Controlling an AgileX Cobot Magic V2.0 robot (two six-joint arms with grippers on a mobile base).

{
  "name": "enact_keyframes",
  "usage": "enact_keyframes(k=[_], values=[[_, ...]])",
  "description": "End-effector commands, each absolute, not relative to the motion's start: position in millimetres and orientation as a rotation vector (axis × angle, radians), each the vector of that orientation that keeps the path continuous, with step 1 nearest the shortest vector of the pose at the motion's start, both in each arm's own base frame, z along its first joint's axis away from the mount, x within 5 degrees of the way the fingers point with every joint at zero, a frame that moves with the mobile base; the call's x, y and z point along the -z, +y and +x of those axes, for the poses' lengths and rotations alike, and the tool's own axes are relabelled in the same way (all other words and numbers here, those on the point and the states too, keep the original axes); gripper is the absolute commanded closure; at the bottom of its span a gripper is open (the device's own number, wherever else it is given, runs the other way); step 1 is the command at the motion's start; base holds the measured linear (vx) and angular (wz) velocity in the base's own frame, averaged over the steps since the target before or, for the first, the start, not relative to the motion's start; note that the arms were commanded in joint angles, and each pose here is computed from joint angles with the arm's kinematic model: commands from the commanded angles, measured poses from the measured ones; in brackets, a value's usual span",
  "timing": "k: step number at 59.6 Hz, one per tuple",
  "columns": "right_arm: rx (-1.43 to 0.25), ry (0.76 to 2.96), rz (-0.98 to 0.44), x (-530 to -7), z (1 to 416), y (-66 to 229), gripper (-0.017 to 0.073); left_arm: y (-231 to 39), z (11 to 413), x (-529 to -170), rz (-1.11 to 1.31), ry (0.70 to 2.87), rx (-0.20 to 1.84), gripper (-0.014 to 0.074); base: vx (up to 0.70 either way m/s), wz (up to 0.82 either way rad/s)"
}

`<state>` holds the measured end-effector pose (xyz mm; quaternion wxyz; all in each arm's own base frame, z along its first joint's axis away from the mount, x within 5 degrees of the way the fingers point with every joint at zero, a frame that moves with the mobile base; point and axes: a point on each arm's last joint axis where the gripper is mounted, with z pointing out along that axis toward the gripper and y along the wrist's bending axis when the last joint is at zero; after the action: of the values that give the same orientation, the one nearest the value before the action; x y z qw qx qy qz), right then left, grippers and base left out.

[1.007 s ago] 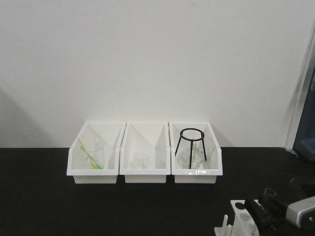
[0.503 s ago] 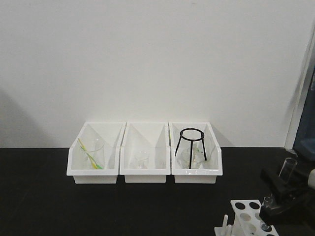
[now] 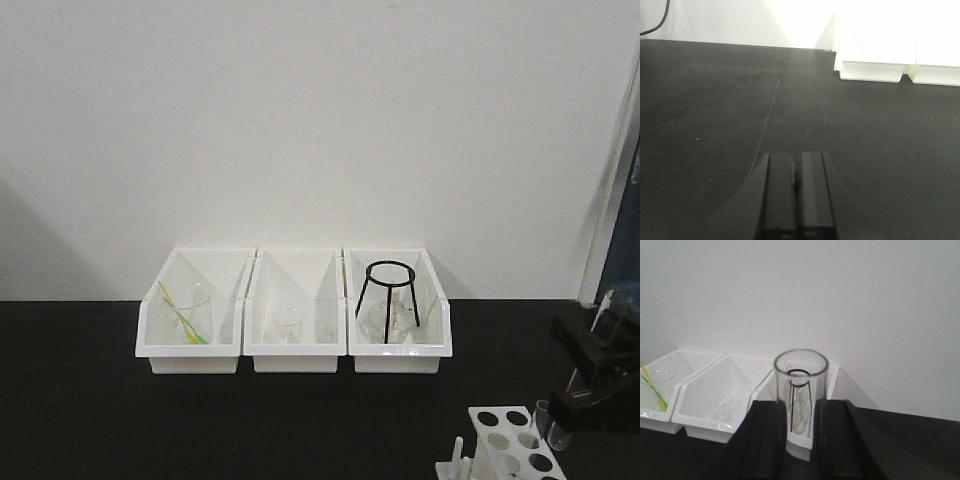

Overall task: Flip and reinsert test tube from rack
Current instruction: 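Lift the glass tube up out of the rack with the right gripper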

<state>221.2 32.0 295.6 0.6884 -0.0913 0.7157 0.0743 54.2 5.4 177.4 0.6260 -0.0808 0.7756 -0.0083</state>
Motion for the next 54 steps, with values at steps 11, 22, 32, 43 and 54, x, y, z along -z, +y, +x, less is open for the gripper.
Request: enact_keyframes(k=[11, 22, 32, 43, 54], values=[[0.032, 1.413, -0.629, -313, 216, 46, 0.044, 5, 55, -186, -0.169, 1.682, 0.032, 0.06, 0.0, 0.0], [0.18, 1.379, -0.836, -307, 215, 49, 0.044, 5, 55, -186, -0.169, 1.682, 0.032, 0.06, 0.0, 0.0], [0.329, 1.307, -0.971, -306, 215, 48, 0.044, 5, 55, -186, -0.169, 1.682, 0.032, 0.06, 0.0, 0.0], [0.559, 1.153, -1.211, -304, 214, 50, 0.044, 5, 55, -186, -0.169, 1.682, 0.032, 0.06, 0.0, 0.0], [0.757, 1.036, -1.406, -300, 215, 48, 0.044, 5, 55, -186, -0.169, 1.682, 0.032, 0.06, 0.0, 0.0]])
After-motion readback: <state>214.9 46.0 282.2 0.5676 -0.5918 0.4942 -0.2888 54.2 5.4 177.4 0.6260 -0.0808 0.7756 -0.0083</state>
